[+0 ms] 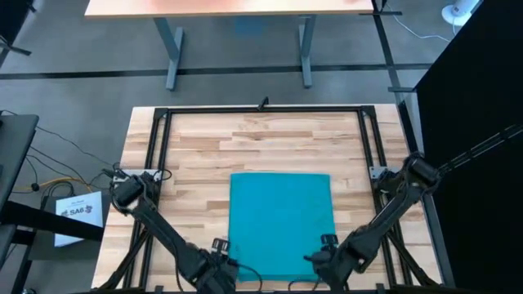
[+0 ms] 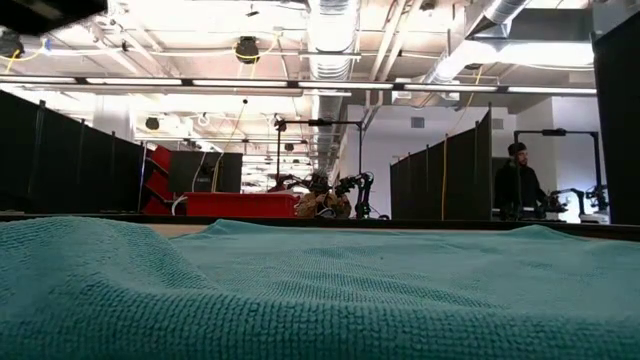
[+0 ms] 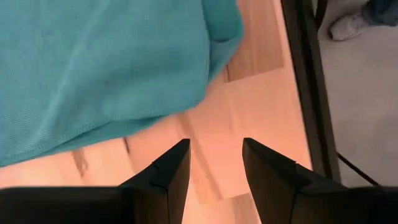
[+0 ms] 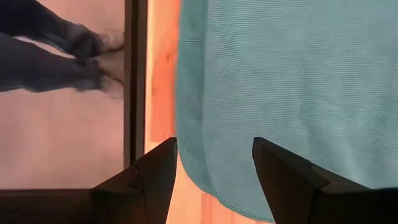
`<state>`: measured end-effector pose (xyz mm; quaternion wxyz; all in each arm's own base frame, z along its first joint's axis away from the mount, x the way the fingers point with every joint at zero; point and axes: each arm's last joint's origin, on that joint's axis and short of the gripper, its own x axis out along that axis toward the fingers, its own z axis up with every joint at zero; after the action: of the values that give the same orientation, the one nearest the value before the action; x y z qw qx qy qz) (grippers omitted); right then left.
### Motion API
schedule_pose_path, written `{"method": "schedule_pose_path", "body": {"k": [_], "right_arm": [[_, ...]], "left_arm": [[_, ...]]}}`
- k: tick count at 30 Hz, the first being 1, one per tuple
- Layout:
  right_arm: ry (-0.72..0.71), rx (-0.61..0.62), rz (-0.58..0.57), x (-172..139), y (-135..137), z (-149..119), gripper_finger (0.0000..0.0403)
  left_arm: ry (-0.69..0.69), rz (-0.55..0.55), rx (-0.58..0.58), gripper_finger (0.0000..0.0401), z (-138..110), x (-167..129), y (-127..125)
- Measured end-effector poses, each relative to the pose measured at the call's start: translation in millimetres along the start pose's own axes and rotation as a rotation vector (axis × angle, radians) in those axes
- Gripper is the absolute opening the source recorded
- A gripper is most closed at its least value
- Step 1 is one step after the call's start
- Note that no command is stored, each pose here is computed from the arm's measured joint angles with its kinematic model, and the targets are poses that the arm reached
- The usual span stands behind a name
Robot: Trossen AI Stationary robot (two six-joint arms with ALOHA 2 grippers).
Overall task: Roll towel
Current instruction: Roll the blue towel
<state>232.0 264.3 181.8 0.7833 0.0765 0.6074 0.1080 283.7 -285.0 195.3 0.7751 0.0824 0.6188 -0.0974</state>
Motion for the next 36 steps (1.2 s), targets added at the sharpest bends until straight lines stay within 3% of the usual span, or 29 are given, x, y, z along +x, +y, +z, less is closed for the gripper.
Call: {"method": "schedule_pose_path", "body": {"k": [7,16,23,36], "right_arm": [[0.045,-0.021,-0.029,8.2,14.5,-7.5,0.0194],[0.002,-0.042,-0.052,14.4,21.2,-12.9,0.0194],[-0.012,-0.026,-0.036,35.0,21.0,-7.1,0.0194],[-0.023,-0.006,-0.009,47.6,21.5,-2.7,0.0198]], "left_arm": [[-0.077,0.056,-0.116,0.0133,24.0,3.7,-8.7],[-0.068,0.078,-0.081,0.0133,41.1,32.6,-18.4],[-0.080,0.153,-0.093,0.0133,41.0,33.7,-13.7],[-0.093,0.059,-0.079,0.0137,43.0,37.4,-19.1]]}}
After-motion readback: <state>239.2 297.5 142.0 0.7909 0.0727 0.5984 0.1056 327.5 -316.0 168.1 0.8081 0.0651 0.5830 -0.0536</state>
